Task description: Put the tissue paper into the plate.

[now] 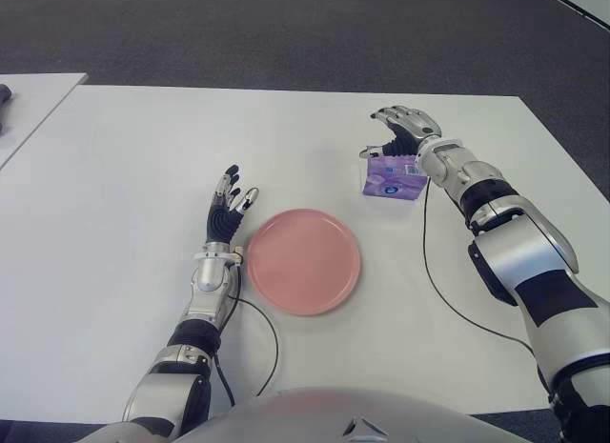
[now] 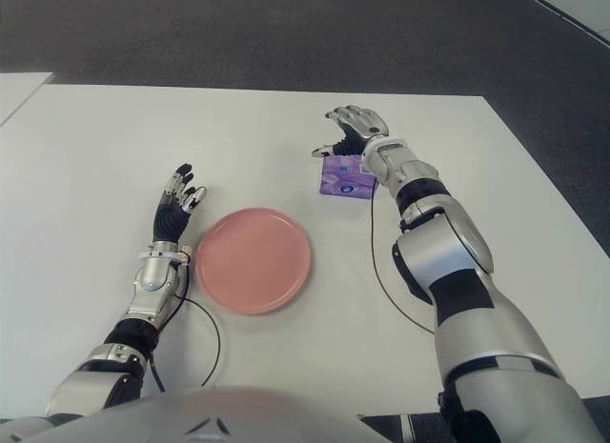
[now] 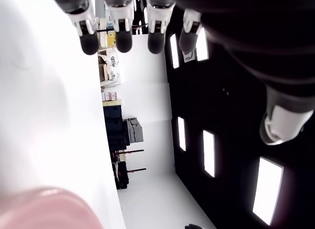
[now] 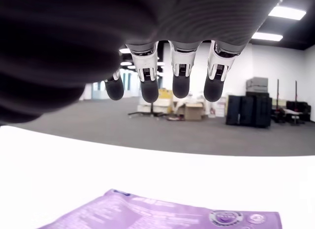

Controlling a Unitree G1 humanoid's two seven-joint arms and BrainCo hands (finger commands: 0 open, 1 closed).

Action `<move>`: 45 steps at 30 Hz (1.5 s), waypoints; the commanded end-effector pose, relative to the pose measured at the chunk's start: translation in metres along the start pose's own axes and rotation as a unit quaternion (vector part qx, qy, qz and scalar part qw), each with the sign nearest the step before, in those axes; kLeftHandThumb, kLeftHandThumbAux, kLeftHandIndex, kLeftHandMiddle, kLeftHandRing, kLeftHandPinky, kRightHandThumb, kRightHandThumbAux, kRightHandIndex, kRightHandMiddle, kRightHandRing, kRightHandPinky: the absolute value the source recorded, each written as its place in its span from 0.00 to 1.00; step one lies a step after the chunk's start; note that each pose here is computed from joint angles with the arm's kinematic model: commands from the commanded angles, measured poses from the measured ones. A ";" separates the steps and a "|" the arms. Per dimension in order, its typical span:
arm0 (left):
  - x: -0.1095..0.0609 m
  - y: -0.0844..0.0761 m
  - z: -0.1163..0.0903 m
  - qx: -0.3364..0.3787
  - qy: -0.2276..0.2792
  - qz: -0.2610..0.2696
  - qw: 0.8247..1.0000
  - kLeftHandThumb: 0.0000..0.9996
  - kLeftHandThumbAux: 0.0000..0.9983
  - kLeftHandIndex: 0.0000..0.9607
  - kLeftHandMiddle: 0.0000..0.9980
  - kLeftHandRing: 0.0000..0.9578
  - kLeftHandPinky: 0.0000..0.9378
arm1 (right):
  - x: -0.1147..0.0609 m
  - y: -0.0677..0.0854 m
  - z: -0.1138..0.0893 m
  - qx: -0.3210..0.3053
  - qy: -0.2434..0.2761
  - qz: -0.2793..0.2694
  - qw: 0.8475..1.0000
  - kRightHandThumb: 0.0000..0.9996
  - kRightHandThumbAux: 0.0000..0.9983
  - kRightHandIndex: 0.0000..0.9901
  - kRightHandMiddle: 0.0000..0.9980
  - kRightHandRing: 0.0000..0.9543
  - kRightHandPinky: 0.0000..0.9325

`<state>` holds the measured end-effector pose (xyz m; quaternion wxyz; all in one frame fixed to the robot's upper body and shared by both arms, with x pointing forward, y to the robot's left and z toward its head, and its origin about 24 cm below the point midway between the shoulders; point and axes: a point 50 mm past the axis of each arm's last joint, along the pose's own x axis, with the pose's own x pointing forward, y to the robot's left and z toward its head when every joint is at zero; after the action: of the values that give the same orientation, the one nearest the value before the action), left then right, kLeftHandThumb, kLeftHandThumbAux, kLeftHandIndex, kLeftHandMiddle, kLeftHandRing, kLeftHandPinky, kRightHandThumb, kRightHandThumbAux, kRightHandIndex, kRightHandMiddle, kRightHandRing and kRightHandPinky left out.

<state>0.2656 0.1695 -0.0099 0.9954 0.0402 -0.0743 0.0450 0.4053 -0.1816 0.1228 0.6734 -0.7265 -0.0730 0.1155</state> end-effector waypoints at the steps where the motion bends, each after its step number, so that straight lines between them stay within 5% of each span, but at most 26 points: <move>1: -0.005 0.001 -0.007 0.000 0.016 0.006 1.000 0.00 0.46 0.00 0.00 0.00 0.00 | -0.001 0.008 -0.001 0.003 0.012 0.015 1.000 0.37 0.26 0.00 0.00 0.00 0.00; 25: -0.007 0.005 -0.009 0.004 0.021 0.009 1.000 0.00 0.46 0.00 0.00 0.00 0.00 | -0.010 0.017 -0.024 0.042 0.089 0.049 0.994 0.32 0.25 0.00 0.00 0.00 0.00; 45: -0.008 0.006 -0.009 0.004 0.018 0.005 1.000 0.00 0.46 0.00 0.00 0.00 0.00 | -0.014 0.045 -0.012 0.032 0.084 0.099 0.991 0.39 0.23 0.00 0.00 0.00 0.00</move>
<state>0.2666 0.1720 -0.0100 0.9951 0.0399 -0.0769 0.0487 0.3981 -0.2024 0.0950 0.6917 -0.7136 0.0405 0.1030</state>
